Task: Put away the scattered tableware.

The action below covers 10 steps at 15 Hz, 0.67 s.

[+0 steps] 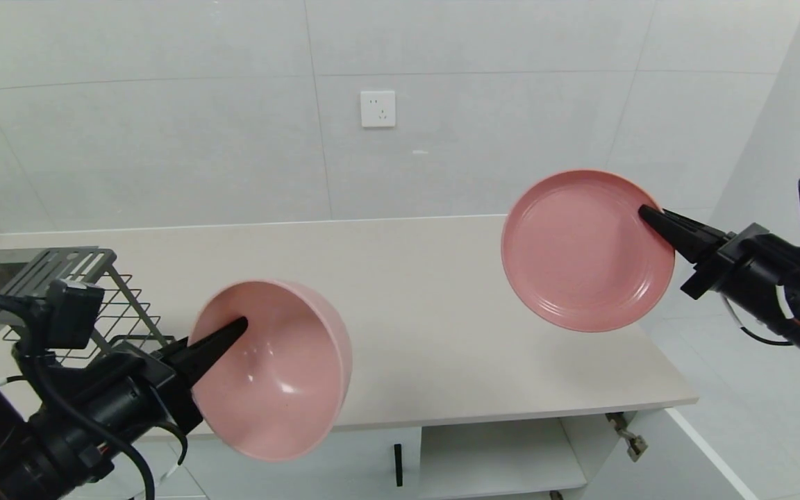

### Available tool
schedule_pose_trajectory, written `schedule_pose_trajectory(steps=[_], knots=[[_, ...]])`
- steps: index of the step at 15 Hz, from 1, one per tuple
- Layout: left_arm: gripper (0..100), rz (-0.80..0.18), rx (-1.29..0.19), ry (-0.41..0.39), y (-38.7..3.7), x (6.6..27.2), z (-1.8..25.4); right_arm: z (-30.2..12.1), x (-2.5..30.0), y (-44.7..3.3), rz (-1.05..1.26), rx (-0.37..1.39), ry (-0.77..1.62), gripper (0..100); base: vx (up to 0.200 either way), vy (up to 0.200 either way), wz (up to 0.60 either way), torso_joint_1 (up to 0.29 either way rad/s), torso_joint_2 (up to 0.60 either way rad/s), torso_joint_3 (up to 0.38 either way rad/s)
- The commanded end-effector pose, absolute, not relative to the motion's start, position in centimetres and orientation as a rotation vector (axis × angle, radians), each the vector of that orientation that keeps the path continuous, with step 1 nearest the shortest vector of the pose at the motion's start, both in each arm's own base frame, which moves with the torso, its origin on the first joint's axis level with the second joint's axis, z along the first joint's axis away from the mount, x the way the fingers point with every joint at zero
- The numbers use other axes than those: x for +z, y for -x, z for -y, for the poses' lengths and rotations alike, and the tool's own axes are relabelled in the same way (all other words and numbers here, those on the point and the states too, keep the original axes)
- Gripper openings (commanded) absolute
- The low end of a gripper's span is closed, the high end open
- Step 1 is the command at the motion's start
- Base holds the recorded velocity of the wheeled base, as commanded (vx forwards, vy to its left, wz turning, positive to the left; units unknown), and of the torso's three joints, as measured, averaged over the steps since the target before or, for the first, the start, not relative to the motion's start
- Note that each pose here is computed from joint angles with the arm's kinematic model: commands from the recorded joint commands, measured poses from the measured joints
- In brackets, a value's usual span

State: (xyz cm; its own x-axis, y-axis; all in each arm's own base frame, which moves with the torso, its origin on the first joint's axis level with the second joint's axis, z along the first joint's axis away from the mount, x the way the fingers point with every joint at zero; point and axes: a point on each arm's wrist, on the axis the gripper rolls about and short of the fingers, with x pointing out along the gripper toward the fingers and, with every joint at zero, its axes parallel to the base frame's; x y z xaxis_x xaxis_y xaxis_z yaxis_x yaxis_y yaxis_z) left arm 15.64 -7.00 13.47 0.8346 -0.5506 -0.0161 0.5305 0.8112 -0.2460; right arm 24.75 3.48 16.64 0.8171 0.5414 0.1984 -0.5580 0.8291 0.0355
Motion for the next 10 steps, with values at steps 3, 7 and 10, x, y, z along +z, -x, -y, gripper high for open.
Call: schedule_pose_trajectory(steps=[3,7,10], knots=[[0,-0.012,-0.558,0.204,-17.0,14.8,7.4,-4.1,16.4,-24.8,0.178,0.611,-0.088,0,0.0,0.0,0.0,0.0,0.0,0.0],[0,0.022,-0.441,0.073,-19.8,14.6,7.5,-4.4,16.4,-24.6,0.177,0.623,-0.081,0,0.0,0.0,0.0,0.0,0.0,0.0],[0,0.086,-0.452,0.04,-20.8,14.5,8.5,-4.4,16.2,-24.8,0.196,0.613,0.004,0,-0.2,0.0,0.0,0.012,0.0,-0.001]])
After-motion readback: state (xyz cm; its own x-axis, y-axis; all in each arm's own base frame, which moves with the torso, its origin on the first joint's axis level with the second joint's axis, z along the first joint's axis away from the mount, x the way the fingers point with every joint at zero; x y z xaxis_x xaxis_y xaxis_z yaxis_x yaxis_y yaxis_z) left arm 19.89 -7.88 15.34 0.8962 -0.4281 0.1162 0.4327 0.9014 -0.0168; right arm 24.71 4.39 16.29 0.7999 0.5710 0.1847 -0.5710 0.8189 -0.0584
